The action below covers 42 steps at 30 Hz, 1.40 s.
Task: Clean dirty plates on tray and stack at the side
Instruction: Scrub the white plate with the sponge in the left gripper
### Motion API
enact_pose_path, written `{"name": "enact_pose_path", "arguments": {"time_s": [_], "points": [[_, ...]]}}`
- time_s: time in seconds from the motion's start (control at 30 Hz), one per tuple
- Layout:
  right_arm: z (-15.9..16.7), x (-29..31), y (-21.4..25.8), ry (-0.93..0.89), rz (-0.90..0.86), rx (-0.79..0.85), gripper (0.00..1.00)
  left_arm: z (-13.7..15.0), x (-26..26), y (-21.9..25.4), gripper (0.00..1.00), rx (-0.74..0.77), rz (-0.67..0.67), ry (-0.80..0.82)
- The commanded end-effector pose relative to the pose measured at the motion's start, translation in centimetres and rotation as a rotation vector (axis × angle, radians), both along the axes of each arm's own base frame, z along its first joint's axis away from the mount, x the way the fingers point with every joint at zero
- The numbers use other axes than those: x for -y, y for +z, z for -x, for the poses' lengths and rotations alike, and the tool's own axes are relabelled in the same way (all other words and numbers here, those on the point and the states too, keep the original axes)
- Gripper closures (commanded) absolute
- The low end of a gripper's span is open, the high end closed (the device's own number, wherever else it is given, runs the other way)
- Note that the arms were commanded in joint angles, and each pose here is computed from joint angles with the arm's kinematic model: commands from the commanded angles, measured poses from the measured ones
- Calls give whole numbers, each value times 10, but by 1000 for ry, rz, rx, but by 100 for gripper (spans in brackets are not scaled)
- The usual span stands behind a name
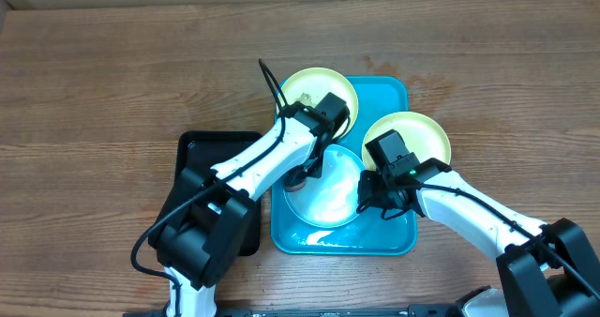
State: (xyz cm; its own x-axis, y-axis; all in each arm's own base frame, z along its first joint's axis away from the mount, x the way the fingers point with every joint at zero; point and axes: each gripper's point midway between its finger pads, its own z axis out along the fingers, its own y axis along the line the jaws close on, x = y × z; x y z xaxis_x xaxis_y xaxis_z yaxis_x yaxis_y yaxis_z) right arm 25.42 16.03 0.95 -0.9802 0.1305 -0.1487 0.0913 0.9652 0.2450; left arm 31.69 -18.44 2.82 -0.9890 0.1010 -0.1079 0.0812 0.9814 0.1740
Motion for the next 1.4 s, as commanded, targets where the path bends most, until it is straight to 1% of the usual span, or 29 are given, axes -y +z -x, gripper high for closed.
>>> {"name": "enact_pose_path", "arguments": {"time_s": [0.0, 0.1, 0.17, 0.27, 0.37, 0.43, 0.63, 0.73, 0.9, 1.0, 1.1, 1.13, 1.2, 1.37], "points": [[1, 18, -7, -24, 72, 3, 96, 2, 40, -6, 96, -81, 238, -22], [0, 18, -7, -24, 72, 3, 96, 10, 80, -15, 96, -157, 448, -21], [0, 18, -7, -24, 72, 3, 96, 16, 96, -23, 96, -211, 525, -8], [1, 18, -7, -23, 72, 3, 96, 36, 119, -30, 96, -354, 657, -4], [1, 18, -7, -21, 73, 3, 96, 50, 123, -33, 96, -440, 696, 11], [0, 18, -7, -21, 72, 4, 96, 54, 120, -32, 96, -463, 687, 23], [0, 18, -7, -21, 72, 4, 96, 72, 113, -25, 96, -533, 675, -16], [0, 18, -7, -21, 72, 4, 96, 80, 99, -28, 96, -557, 608, -14], [0, 18, -7, -21, 72, 4, 96, 80, 50, -40, 96, -538, 373, 49], [1, 18, -7, -21, 72, 3, 96, 69, 6, -44, 96, -464, 165, 131], [0, 18, -7, -21, 72, 4, 96, 52, -38, -39, 96, -345, -41, 207], [1, 18, -7, -21, 73, 3, 96, 48, -48, -35, 96, -312, -85, 225], [1, 18, -7, -21, 74, 1, 96, 41, -57, -27, 96, -264, -117, 240], [1, 18, -7, -21, 74, 0, 96, 24, -56, 5, 96, -141, -51, 279]]}}
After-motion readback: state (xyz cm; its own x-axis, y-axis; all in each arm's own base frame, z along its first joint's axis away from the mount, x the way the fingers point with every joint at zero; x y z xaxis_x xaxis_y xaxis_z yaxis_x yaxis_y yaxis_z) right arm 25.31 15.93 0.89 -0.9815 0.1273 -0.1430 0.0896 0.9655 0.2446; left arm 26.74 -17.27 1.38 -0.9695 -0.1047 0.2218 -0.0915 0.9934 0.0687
